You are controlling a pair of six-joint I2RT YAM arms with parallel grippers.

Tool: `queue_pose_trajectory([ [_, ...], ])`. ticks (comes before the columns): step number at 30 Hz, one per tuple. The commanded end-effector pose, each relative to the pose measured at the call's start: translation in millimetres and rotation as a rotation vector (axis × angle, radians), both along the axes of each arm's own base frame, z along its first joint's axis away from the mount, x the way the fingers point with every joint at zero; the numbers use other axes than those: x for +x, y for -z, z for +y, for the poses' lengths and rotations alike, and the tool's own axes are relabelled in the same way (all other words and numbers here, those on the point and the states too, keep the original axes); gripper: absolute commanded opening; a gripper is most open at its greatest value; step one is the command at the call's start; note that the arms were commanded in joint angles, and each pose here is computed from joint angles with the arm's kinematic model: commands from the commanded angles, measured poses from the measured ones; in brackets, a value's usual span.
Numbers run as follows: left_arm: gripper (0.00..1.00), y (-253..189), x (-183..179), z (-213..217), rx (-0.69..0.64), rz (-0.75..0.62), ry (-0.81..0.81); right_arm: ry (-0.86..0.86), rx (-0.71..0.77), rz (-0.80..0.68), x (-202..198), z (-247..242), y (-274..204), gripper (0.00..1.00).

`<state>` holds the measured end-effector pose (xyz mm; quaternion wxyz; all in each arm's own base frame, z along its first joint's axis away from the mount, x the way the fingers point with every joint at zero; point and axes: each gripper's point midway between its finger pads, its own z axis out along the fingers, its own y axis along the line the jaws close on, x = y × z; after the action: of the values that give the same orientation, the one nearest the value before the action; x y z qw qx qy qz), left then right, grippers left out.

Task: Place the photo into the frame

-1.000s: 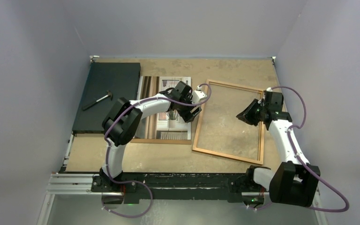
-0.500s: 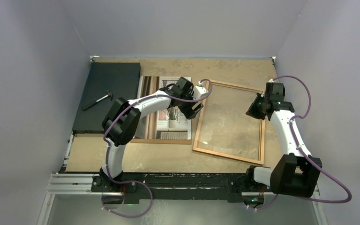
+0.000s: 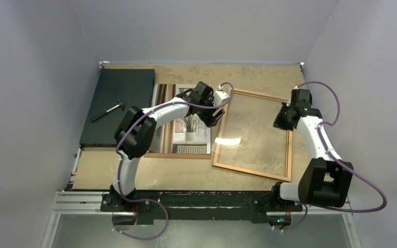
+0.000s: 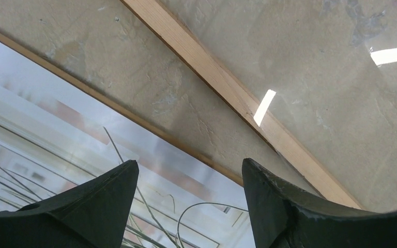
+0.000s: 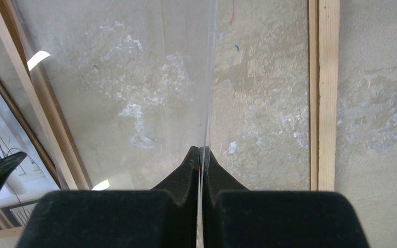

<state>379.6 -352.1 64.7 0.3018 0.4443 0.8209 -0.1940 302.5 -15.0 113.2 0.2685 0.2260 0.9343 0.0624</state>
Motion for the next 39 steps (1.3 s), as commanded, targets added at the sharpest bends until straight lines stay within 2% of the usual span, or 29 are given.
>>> queue_pose_trajectory([
  [1, 0.72, 19, 1, 4, 0.021, 0.005, -0.002, -0.036, -0.05, -0.075, 19, -7, -21, 0.0],
  [16, 0.71, 21, -1, 0, -0.006, 0.004, 0.006, -0.134, -0.071, -0.001, 25, 6, 4, 0.0],
  [19, 0.71, 27, -5, 0, 0.0, 0.018, 0.014, -0.142, -0.117, -0.002, 26, 7, 4, 0.0],
  [23, 0.71, 28, -11, 0, -0.008, 0.019, 0.027, -0.185, -0.259, -0.022, 29, 14, 1, 0.0],
  [26, 0.71, 27, -15, -3, -0.014, 0.023, 0.04, -0.175, -0.3, 0.021, 26, 9, 8, 0.0],
  [29, 0.71, 26, -19, -7, -0.022, 0.027, 0.054, -0.18, -0.25, 0.095, 17, 17, 21, 0.0],
  [39, 0.7, 9, -28, -23, -0.089, 0.028, 0.074, -0.142, -0.247, 0.061, 15, 13, 1, 0.0],
])
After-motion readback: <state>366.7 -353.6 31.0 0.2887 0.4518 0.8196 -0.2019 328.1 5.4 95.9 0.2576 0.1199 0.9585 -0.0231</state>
